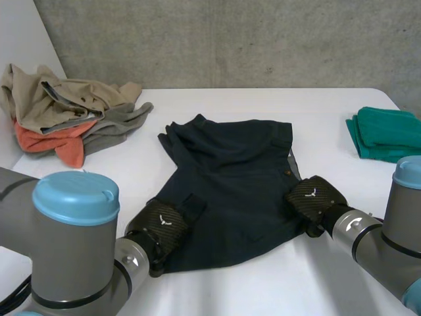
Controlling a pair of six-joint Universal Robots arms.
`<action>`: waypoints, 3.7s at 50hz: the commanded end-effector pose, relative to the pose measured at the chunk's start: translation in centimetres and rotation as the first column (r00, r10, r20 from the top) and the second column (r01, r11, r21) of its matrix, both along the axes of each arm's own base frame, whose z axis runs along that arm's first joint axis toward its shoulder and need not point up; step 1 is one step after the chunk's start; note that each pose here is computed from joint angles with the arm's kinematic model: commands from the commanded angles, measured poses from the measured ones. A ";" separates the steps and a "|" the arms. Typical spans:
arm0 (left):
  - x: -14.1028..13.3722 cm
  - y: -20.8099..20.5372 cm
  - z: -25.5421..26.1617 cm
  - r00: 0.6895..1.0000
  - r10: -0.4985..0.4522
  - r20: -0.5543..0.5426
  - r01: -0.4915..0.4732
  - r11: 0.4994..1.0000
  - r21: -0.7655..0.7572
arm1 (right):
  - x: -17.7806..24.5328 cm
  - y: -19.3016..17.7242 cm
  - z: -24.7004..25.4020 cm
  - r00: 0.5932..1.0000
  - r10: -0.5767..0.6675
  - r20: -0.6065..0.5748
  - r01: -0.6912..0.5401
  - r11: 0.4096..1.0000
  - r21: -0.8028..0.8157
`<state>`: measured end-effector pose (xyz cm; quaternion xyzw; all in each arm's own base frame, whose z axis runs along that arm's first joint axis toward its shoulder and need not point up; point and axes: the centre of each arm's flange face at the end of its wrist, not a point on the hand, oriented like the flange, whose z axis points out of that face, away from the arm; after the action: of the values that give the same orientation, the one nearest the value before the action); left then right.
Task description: Fold the laundry.
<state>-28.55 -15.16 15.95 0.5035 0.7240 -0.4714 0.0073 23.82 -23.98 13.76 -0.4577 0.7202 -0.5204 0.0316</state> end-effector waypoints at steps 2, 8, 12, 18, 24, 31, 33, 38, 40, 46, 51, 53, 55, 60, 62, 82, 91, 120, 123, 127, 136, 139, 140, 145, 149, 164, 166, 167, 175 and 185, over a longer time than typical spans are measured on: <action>0.1 -0.5 -1.0 0.998 0.000 0.057 0.003 0.999 -0.053 | 0.5 0.6 0.2 1.000 0.006 -0.005 -0.006 1.000 -0.003; 0.1 -1.2 -0.7 0.998 0.022 0.062 -0.015 0.994 -0.111 | 0.4 0.4 1.0 1.000 -0.022 -0.014 0.022 0.999 -0.032; 0.2 -2.0 1.3 0.999 0.044 0.017 -0.041 0.985 -0.169 | 0.2 0.7 3.3 0.999 -0.036 -0.018 0.035 0.997 -0.066; 0.8 -3.1 8.1 0.988 0.075 -0.139 -0.116 0.942 -0.316 | 0.1 1.0 9.4 0.999 -0.047 0.014 0.049 0.984 -0.174; 1.3 -2.5 11.4 0.971 0.019 -0.237 -0.099 0.939 -0.330 | -0.2 2.4 12.5 0.998 -0.053 0.027 0.056 0.990 -0.128; 1.7 1.2 6.8 0.986 -0.009 -0.165 0.009 1.000 -0.005 | 0.1 2.2 9.1 0.997 -0.075 -0.017 0.075 0.997 -0.027; 1.8 1.8 6.3 0.986 -0.001 -0.169 0.009 0.999 0.050 | 0.1 1.8 8.6 0.995 -0.095 -0.025 0.094 0.995 -0.043; 1.9 3.4 4.8 0.981 0.031 -0.192 0.004 0.984 0.180 | -0.2 0.9 8.0 0.989 -0.145 -0.032 0.142 0.987 -0.072; 1.9 3.5 4.3 0.982 0.044 -0.185 -0.006 0.980 0.200 | -0.3 0.8 7.9 0.988 -0.152 -0.033 0.150 0.986 -0.067; 2.0 2.2 2.7 0.985 0.099 -0.139 -0.067 0.973 0.220 | -0.4 0.8 7.2 0.986 -0.161 -0.030 0.160 0.986 -0.041; 1.5 1.6 1.4 0.989 0.080 -0.125 -0.053 0.978 0.204 | -0.4 0.9 6.8 0.985 -0.173 -0.010 0.173 0.984 -0.031; 1.1 1.1 0.8 0.989 0.072 -0.126 -0.049 0.982 0.180 | -0.4 0.9 6.7 0.985 -0.171 -0.006 0.171 0.985 -0.034; 0.9 0.8 0.4 0.990 0.070 -0.125 -0.049 0.986 0.161 | -0.4 1.0 6.6 0.985 -0.170 -0.006 0.170 0.985 -0.036; 0.2 0.0 -1.0 0.994 0.044 -0.099 -0.034 0.995 0.097 | -0.3 1.2 6.3 0.986 -0.167 -0.003 0.166 0.985 -0.034; -0.1 0.0 -1.6 0.996 0.032 -0.088 -0.025 0.996 0.082 | -0.3 1.1 6.4 0.986 -0.167 -0.001 0.167 0.985 -0.035; 0.8 0.6 4.5 0.991 0.022 -0.131 -0.025 0.999 -0.022 | -2.1 3.4 7.9 0.980 -0.043 -0.194 0.051 0.998 0.035; 2.9 3.8 4.5 0.994 -0.080 0.075 0.058 0.965 0.257 | -3.0 6.3 6.1 0.870 0.272 -0.411 -0.154 0.942 0.298; -0.9 -15.9 32.4 0.740 -0.219 -0.636 -0.469 0.510 -0.721 | 5.9 -7.9 29.4 0.898 -0.029 0.438 0.392 0.503 -0.770; -0.8 -16.1 31.8 0.744 -0.203 -0.637 -0.463 0.531 -0.710 | 6.6 -7.5 29.8 0.898 0.010 0.440 0.381 0.482 -0.789; -0.3 -16.9 29.4 0.757 -0.137 -0.639 -0.452 0.596 -0.664 | 7.4 -7.7 28.0 0.915 0.026 0.403 0.330 0.528 -0.782; -0.6 -17.7 19.2 0.826 0.032 -0.563 -0.375 0.776 -0.508 | 8.6 -10.0 18.6 0.959 -0.006 0.283 0.208 0.694 -0.689; -1.0 -17.0 14.3 0.860 0.081 -0.504 -0.330 0.842 -0.427 | 8.8 -10.6 13.4 0.977 -0.013 0.212 0.144 0.774 -0.616; -1.2 -16.8 13.0 0.869 0.089 -0.486 -0.315 0.858 -0.405 | 8.8 -10.7 11.9 0.981 -0.015 0.194 0.129 0.795 -0.592; -1.3 -15.1 5.4 0.919 0.148 -0.365 -0.250 0.936 -0.250 | 8.0 -9.8 3.9 0.998 -0.032 0.058 0.054 0.902 -0.428; -0.5 -12.9 2.9 0.945 0.176 -0.274 -0.223 0.964 -0.148 | 7.1 -7.7 2.0 1.000 -0.026 -0.014 0.020 0.943 -0.333; 4.2 -0.4 2.3 0.990 -0.001 0.142 -0.037 0.964 0.263 | 0.7 4.1 4.6 0.896 0.198 -0.397 -0.127 0.972 0.197; 4.4 0.2 2.5 0.986 -0.019 0.166 -0.029 0.959 0.282 | 0.4 4.5 4.5 0.891 0.206 -0.405 -0.123 0.967 0.222; 4.4 0.2 2.7 0.985 -0.025 0.169 -0.023 0.961 0.276 | 0.3 4.5 4.4 0.893 0.207 -0.401 -0.122 0.966 0.226; 2.4 -3.6 5.2 0.999 0.013 0.034 -0.015 0.998 0.060 | 0.7 3.1 3.0 0.925 0.148 -0.351 -0.098 0.983 0.155; -1.5 -10.9 6.4 0.991 0.018 -0.136 -0.045 0.980 -0.196 | 1.6 2.8 1.3 0.945 0.105 -0.311 -0.069 0.990 0.123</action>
<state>-27.95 -22.16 22.22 0.4789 0.7112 -0.5145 0.0129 24.89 -21.17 15.97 -0.5720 0.7216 -0.3884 -0.0345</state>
